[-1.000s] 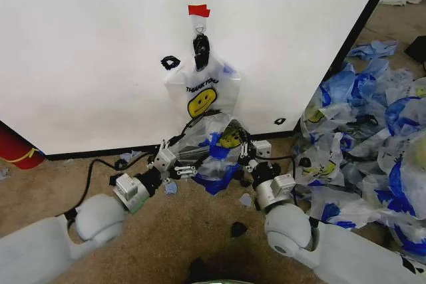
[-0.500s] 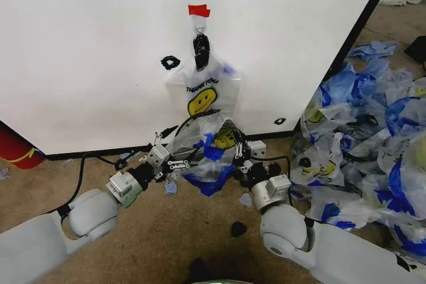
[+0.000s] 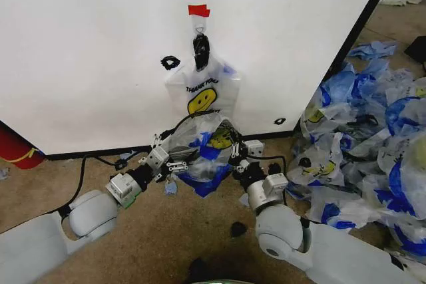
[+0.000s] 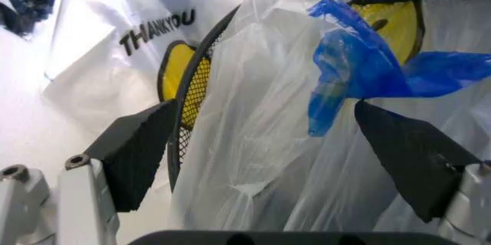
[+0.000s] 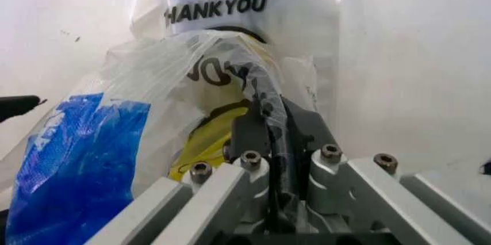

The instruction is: Pick up the garbage bag from the wall and place it over the trash bin.

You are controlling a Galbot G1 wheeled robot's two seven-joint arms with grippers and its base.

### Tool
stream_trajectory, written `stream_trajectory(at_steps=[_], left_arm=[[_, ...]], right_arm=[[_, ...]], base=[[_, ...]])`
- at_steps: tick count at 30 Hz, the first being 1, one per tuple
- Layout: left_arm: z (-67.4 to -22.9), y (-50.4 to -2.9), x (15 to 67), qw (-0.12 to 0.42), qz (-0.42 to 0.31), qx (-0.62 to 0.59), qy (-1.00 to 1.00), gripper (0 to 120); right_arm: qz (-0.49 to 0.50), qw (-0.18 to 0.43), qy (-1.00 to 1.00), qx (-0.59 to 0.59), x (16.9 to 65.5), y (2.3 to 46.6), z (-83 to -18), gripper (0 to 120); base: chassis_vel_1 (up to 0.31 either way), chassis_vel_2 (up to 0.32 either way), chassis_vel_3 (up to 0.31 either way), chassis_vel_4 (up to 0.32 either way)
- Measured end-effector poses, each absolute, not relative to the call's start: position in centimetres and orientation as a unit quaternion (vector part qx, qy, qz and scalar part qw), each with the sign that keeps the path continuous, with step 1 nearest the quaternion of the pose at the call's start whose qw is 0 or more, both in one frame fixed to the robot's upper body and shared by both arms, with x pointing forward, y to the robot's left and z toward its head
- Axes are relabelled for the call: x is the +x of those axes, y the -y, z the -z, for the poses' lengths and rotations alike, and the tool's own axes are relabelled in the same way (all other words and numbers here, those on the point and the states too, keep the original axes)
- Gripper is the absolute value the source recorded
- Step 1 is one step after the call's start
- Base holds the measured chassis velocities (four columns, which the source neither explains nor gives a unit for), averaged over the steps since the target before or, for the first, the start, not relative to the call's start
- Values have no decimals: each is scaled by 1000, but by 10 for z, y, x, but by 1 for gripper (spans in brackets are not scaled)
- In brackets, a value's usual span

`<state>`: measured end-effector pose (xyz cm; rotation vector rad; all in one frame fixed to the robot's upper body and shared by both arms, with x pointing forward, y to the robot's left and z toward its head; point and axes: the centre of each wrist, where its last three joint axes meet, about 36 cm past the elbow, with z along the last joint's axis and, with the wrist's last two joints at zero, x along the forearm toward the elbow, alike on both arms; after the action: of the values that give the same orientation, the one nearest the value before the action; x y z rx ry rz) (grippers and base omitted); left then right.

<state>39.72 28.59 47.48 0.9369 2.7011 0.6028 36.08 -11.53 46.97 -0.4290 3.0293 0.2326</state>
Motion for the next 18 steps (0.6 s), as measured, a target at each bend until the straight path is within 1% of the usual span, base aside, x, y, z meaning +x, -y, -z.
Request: stream_trajectory(at_steps=[1, 3, 6, 7, 8, 9, 11, 14, 15, 16, 17, 18], left_arm=[[-475, -286, 397, 110, -205, 319, -919, 92], [-474, -285, 398, 111, -204, 315, -920, 86], [-472, -284, 399, 113, -200, 307, -924, 73], [-472, -284, 399, 113, -200, 307, -924, 73], [-471, -283, 399, 113, -199, 306, -924, 70], [-470, -283, 399, 114, -198, 304, -925, 63], [-469, -283, 399, 114, -196, 301, -926, 54], [-469, -283, 399, 114, -196, 300, -927, 54], [-468, -283, 399, 114, -195, 299, -927, 45], [-468, -282, 399, 113, -194, 297, -928, 38], [-467, -282, 399, 113, -194, 297, -928, 34], [-467, -282, 399, 113, -194, 297, -928, 34]], right_arm=[[-76, 37, -987, -140, 361, 115, -470, 1], [-76, 37, -987, -140, 361, 114, -470, 1], [-76, 36, -987, -139, 361, 114, -469, 1], [-76, 36, -987, -139, 361, 114, -469, 1], [-75, 36, -987, -139, 361, 114, -469, 1], [-75, 36, -987, -138, 362, 114, -468, 1], [-73, 34, -987, -137, 362, 115, -467, 1], [-73, 34, -987, -137, 362, 115, -467, 1], [-73, 34, -987, -137, 362, 115, -466, 1], [-73, 34, -987, -136, 362, 115, -466, 1], [-72, 34, -987, -136, 362, 115, -466, 1], [-72, 34, -987, -136, 362, 115, -466, 1]], base=[[0, 0, 0, 0], [0, 0, 0, 0], [0, 0, 0, 0], [0, 0, 0, 0], [0, 0, 0, 0], [0, 0, 0, 0], [0, 0, 0, 0], [0, 0, 0, 0], [0, 0, 0, 0], [0, 0, 0, 0], [0, 0, 0, 0], [0, 0, 0, 0]])
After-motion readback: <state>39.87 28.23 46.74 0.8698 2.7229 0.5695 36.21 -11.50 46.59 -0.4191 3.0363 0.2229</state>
